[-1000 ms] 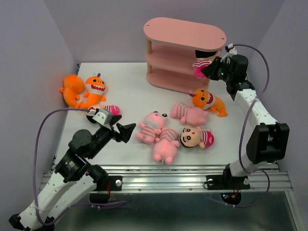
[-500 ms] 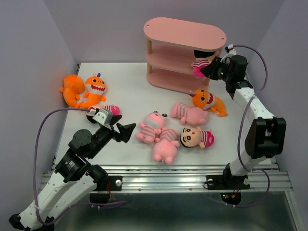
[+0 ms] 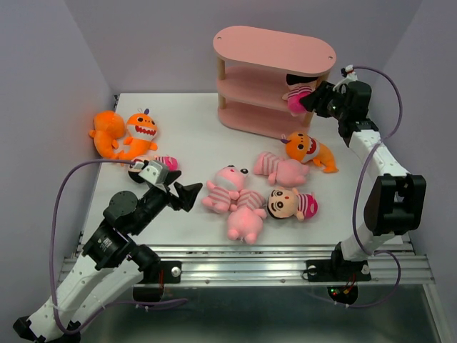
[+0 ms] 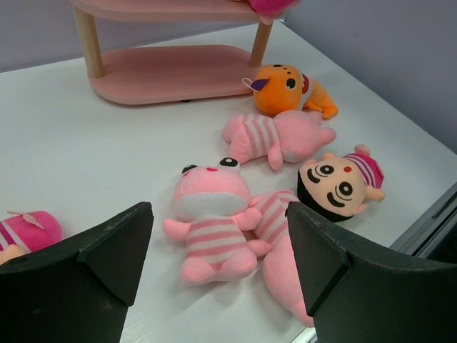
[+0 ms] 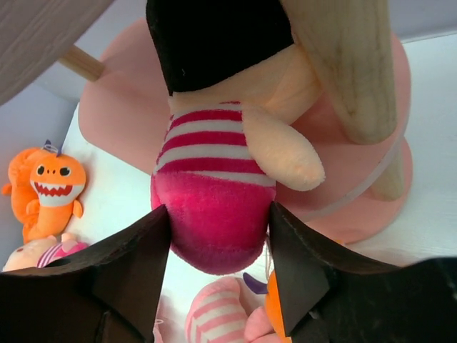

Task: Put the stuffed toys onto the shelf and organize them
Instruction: Place the stuffed toy onto shelf

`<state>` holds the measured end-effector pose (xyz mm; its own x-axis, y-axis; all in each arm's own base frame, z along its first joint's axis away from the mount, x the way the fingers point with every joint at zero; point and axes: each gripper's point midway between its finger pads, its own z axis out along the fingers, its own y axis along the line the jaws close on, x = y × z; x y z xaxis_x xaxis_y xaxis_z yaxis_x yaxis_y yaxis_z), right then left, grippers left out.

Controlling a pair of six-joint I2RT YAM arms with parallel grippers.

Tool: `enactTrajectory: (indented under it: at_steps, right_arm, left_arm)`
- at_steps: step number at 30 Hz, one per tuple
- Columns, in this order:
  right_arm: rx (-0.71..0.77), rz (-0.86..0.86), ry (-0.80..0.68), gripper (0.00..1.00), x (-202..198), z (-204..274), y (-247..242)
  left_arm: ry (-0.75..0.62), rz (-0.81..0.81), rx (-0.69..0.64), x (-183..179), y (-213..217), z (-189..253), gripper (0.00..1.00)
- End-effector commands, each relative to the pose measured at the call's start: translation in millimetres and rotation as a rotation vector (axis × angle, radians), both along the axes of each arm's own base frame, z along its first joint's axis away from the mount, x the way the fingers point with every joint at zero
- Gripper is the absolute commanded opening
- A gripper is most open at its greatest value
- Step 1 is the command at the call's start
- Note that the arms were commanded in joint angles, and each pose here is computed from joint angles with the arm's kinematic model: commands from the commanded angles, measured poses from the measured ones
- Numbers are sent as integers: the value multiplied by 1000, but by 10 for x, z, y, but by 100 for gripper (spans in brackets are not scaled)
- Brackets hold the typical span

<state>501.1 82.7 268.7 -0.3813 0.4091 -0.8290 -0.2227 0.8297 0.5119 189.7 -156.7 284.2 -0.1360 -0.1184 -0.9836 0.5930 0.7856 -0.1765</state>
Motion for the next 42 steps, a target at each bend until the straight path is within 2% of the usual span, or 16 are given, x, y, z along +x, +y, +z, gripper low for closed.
enactTrajectory:
  at_steps: [1,8,14,15,18,19,22,25,32,42]
  right_arm:
    - [9,-8,-109,63,68,371,-45]
    - [24,-1,-106,66,60,384,-58]
    - [47,16,-90,64,52,343,-51]
    - [51,19,-89,62,57,340,-46]
    - [63,27,-81,47,88,315,-27]
    - [66,30,-81,38,90,322,-22]
    - [78,34,-75,24,110,317,-10]
    - [90,39,-74,15,124,321,5]
    - [146,51,-91,4,183,411,51]
    - [212,-1,-177,1,241,598,-1]
  left_arm:
    - [-14,3,-15,38,-22,37,86]
    - [-12,-2,-14,37,-32,30,86]
    - [-13,-8,-12,33,-42,30,86]
    - [-15,-9,-14,31,-43,41,86]
    - [-14,-11,-13,30,-46,34,86]
    - [-15,-11,-14,28,-44,37,86]
    - [-15,-9,-14,28,-41,34,86]
    - [-16,-9,-13,28,-41,34,86]
    - [-14,-8,-13,32,-41,30,86]
    - [-12,-9,-12,32,-45,27,86]
